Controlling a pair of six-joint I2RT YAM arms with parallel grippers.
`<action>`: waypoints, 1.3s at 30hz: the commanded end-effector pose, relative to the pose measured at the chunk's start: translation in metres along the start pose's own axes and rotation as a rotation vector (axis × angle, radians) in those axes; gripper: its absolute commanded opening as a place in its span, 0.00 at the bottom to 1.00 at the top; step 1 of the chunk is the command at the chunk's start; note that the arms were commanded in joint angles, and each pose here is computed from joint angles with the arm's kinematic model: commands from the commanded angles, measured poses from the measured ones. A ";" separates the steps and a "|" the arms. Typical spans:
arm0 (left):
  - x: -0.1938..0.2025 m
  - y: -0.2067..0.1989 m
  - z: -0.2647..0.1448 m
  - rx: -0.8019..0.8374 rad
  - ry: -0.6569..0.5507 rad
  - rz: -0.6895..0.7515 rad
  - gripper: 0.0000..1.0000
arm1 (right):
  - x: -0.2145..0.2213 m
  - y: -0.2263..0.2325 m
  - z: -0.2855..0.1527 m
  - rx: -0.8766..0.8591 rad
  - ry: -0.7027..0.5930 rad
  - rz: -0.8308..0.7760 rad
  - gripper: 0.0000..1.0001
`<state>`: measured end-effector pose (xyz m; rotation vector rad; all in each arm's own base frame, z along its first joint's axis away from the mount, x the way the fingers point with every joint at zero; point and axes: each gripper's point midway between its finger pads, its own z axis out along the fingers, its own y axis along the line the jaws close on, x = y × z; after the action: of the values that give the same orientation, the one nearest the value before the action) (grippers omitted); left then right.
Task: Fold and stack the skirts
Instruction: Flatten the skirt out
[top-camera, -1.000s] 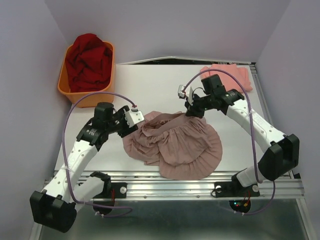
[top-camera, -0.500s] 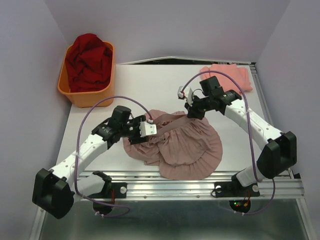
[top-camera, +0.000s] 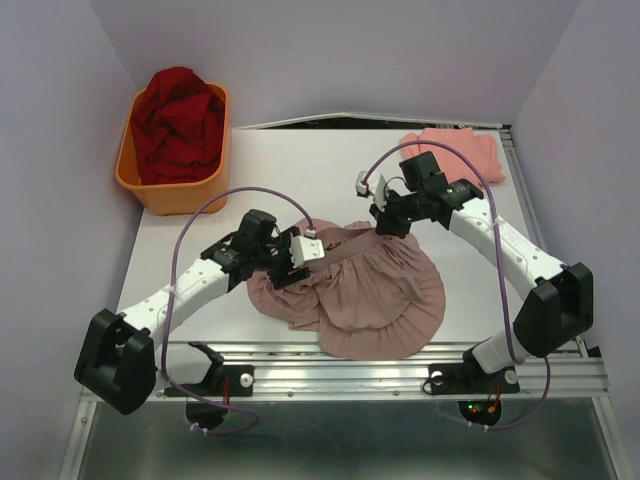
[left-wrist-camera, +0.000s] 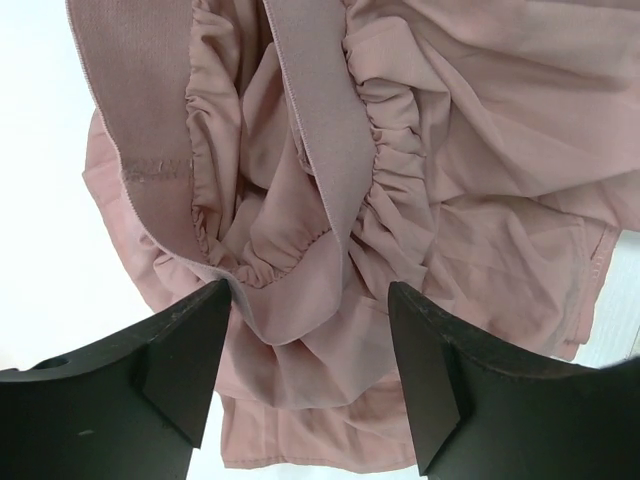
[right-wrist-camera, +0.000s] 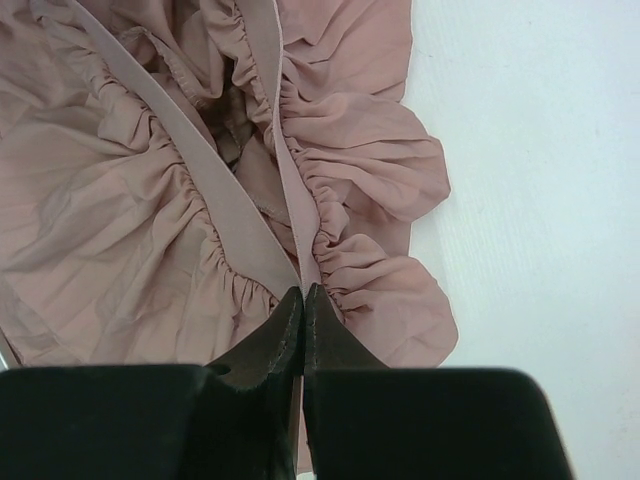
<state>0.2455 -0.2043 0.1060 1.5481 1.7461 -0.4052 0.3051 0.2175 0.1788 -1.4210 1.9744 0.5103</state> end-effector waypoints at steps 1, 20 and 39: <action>-0.024 0.004 -0.004 -0.012 -0.075 -0.012 0.73 | -0.026 -0.014 -0.009 0.064 -0.055 -0.034 0.01; -0.063 0.096 -0.062 -0.362 -0.112 -0.088 0.00 | -0.034 -0.043 -0.048 0.238 -0.060 -0.071 0.01; -0.188 0.319 -0.176 -0.994 -0.289 0.026 0.00 | -0.182 -0.264 -0.161 0.934 -0.369 -0.152 0.01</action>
<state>0.4480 -0.1867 0.3469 0.9428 1.4880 0.0664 0.5025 0.1854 0.3682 -0.9726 1.5932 -0.0393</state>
